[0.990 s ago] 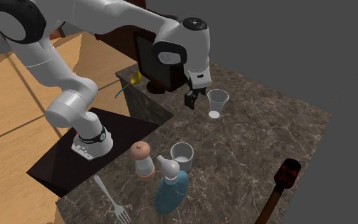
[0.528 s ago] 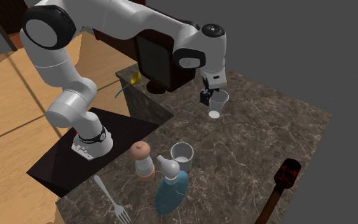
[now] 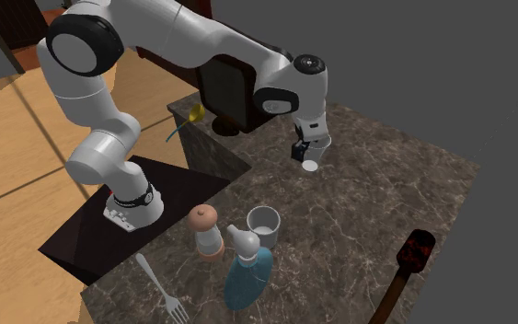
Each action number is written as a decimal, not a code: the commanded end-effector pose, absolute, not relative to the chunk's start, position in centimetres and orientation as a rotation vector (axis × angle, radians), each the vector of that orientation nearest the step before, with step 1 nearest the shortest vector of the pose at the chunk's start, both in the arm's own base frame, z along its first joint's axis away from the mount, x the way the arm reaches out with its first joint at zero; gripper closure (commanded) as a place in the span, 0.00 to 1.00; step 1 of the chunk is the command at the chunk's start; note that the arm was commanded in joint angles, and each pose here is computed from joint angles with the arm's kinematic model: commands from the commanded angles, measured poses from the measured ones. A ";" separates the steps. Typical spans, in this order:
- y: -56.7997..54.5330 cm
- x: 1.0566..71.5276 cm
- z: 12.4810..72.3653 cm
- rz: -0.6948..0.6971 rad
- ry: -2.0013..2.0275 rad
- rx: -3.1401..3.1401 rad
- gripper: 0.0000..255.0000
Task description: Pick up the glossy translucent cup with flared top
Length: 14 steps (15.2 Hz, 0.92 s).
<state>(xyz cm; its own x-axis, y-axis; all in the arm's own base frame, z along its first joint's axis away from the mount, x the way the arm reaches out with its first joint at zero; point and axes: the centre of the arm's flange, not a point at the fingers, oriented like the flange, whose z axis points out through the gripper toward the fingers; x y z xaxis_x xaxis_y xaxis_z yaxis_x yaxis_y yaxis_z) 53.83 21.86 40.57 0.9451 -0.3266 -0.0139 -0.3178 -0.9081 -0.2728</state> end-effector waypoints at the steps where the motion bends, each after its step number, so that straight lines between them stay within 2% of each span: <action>1: 21.9 53.8 40.3 -0.047 0.477 -2.826 0.00; 2: 21.8 53.8 40.3 -0.047 0.477 -2.826 1.00; 14: 21.9 53.8 41.9 -0.047 0.477 -2.826 1.00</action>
